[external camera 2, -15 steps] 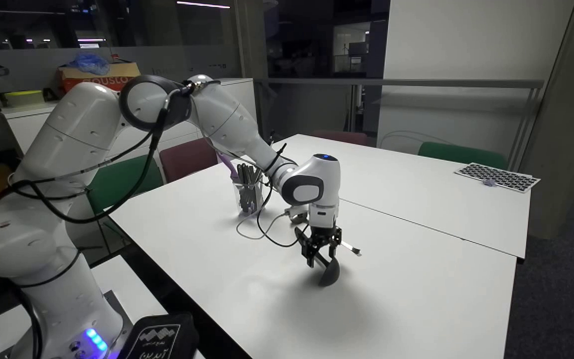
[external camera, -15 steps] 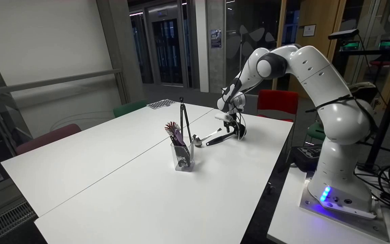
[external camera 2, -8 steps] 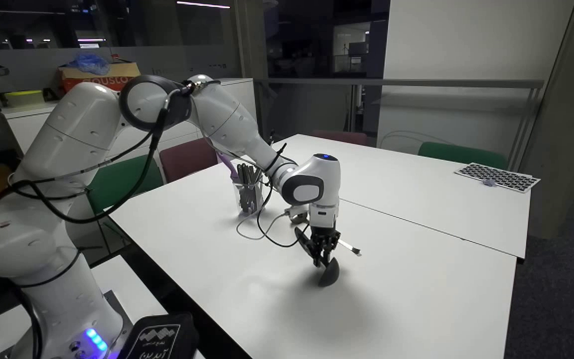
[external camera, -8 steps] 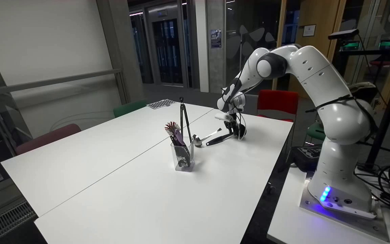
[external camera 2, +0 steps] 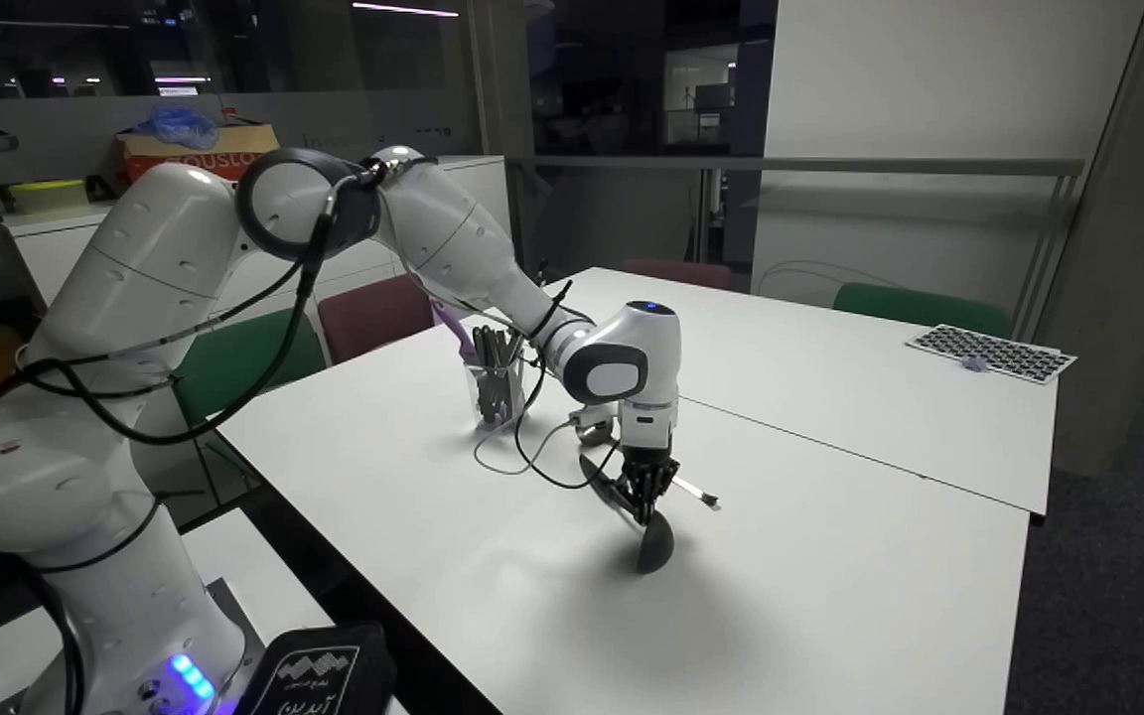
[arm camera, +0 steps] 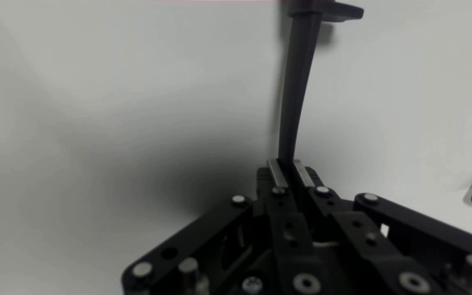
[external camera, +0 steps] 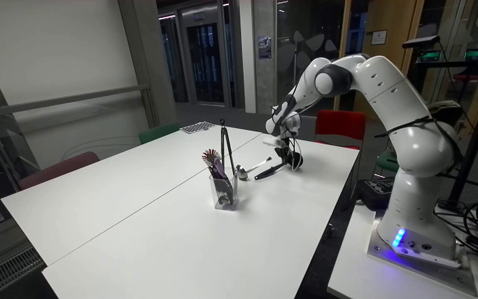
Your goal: Pick up the spoon and put it in the cup
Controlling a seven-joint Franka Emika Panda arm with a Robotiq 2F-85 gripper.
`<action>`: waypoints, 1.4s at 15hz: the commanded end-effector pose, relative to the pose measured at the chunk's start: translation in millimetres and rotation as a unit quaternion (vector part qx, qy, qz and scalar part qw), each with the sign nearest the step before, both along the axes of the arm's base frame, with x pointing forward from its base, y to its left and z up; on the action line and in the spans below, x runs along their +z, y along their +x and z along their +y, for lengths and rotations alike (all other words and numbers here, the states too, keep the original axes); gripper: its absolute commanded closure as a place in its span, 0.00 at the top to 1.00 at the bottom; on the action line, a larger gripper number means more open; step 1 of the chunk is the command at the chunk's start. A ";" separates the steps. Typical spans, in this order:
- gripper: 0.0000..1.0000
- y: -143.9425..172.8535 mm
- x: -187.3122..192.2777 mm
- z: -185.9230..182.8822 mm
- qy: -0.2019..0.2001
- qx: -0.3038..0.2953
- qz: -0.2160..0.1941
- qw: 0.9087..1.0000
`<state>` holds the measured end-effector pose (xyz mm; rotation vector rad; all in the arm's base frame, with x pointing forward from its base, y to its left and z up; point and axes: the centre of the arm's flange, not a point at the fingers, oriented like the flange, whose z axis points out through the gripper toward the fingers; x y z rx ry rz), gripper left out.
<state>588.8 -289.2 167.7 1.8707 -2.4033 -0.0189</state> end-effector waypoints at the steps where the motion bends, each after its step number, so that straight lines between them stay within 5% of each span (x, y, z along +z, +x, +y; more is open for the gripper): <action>1: 0.01 -4.1 13.2 -1.6 0.008 0.015 -0.007 1.000; 11: 0.02 -41.5 136.6 18.6 -0.081 0.080 -0.046 0.992; 21: 0.02 -72.1 245.4 26.2 -0.233 0.111 -0.019 0.966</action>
